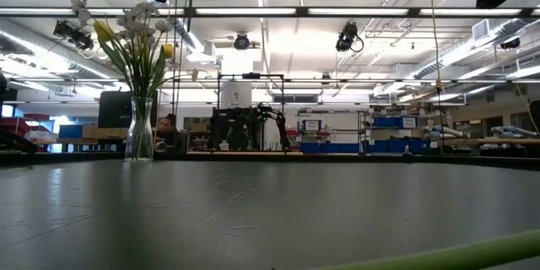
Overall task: Sort flowers into vase by color
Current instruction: Put the blue flowers into the yellow vase
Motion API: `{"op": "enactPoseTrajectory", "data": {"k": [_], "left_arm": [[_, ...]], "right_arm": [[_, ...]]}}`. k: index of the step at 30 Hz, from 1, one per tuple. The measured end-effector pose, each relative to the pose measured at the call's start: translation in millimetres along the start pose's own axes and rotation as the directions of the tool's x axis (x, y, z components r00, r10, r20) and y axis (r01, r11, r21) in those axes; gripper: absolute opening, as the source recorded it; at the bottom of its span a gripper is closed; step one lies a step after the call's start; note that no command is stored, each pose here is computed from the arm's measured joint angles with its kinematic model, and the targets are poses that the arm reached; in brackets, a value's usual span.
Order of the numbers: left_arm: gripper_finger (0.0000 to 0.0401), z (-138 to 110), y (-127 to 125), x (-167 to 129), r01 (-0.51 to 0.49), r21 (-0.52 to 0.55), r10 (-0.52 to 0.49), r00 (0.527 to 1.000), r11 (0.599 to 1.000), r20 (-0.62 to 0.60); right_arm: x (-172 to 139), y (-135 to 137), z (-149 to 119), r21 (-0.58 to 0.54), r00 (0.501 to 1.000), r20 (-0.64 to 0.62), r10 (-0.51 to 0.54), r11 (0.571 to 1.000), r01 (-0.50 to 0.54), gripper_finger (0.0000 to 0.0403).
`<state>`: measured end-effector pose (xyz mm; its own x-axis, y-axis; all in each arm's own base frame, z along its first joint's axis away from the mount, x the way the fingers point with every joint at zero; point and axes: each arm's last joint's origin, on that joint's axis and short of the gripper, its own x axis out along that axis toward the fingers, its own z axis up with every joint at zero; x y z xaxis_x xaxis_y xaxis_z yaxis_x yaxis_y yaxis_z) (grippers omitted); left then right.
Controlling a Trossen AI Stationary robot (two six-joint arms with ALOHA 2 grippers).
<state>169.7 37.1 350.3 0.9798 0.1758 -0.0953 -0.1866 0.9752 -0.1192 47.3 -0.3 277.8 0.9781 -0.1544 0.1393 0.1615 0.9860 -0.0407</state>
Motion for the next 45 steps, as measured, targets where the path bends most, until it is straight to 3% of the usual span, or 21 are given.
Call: {"op": "enactPoseTrajectory", "data": {"k": [9, 15, 30, 38, 45], "left_arm": [[0.0024, 0, 3, 0, -0.020, 0.003, 0.020, 1.000, 1.000, 0.001], [0.0024, 0, 3, 0, -0.020, 0.004, 0.020, 1.000, 1.000, 0.001], [0.0024, 0, 2, -1, 0.023, 0.006, -0.023, 1.000, 1.000, -0.003], [0.0025, 0, 2, -1, 0.023, 0.051, -0.023, 1.000, 0.998, -0.002], [0.0025, -1, 2, -4, 0.022, 0.052, -0.020, 0.999, 0.998, -0.025]], "right_arm": [[8, 6, -20, 0.060, 0.999, -0.030, 0.018, 0.998, -0.017, 0.0003], [15, 10, -31, 0.081, 0.999, 0.018, 0.050, 0.995, -0.051, 0.0004], [16, 12, -38, 0.096, 0.999, -0.007, 0.051, 0.994, -0.050, 0.0009], [25, 15, -71, 0.140, 0.999, -0.052, 0.000, 0.990, 0.007, 0.0007], [26, 15, -75, 0.131, 0.999, -0.050, -0.023, 0.991, 0.029, 0.0008]]}}
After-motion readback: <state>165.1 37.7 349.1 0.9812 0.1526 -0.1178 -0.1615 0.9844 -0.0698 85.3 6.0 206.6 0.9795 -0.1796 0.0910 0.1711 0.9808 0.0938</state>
